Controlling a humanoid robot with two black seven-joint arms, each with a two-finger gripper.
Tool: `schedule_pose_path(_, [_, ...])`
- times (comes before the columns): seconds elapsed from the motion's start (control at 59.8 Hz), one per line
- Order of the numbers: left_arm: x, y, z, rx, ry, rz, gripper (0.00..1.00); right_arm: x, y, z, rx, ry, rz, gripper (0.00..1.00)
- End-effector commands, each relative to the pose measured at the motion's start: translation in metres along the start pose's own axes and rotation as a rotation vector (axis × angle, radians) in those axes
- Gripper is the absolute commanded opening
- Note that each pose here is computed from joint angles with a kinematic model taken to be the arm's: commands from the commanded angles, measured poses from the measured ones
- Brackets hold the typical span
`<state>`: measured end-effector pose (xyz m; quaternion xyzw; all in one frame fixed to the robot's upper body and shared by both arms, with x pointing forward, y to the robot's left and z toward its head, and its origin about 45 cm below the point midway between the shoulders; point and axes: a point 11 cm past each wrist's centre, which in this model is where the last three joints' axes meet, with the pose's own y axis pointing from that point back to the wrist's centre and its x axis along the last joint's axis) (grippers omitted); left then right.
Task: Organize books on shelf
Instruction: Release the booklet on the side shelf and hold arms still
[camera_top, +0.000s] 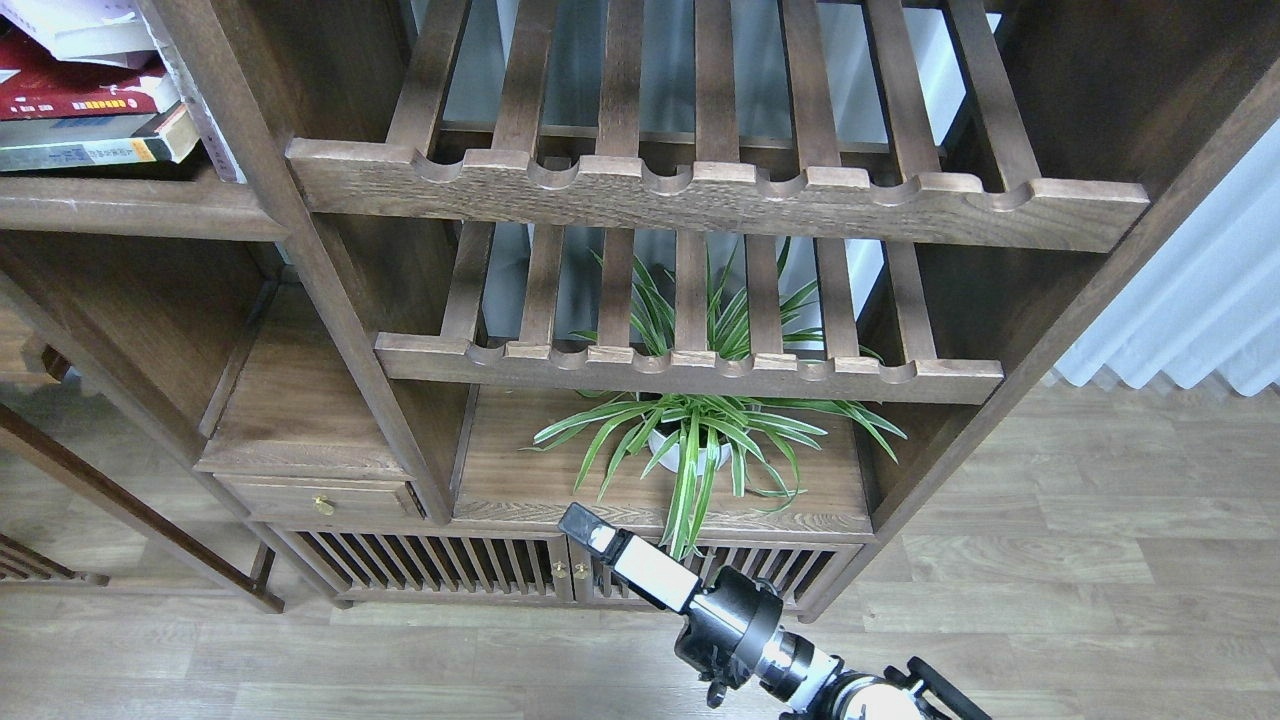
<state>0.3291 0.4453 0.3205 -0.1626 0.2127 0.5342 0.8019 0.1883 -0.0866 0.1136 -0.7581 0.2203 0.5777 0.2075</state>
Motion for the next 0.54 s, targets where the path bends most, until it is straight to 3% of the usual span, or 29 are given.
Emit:
schedule_pose_path(0.0, [0.004, 0.011, -0.036, 0.029, 0.084, 0.015, 0.45, 0.0, 0.0, 0.0, 0.0, 0.0, 0.0, 0.99])
schedule_pose_path(0.134, [0.008, 0.019, -0.064, 0.044, 0.149, 0.032, 0.49, 0.0, 0.001, -0.003, 0.008, 0.003, 0.002, 0.99])
schedule_pose_path(0.368, [0.01, 0.031, -0.122, 0.073, 0.293, 0.065, 0.78, 0.002, 0.002, -0.007, 0.021, 0.007, 0.007, 0.99])
schedule_pose_path(0.519, [0.006, 0.04, -0.158, 0.112, 0.37, 0.085, 0.89, 0.003, 0.002, -0.007, 0.017, 0.008, 0.011, 0.99])
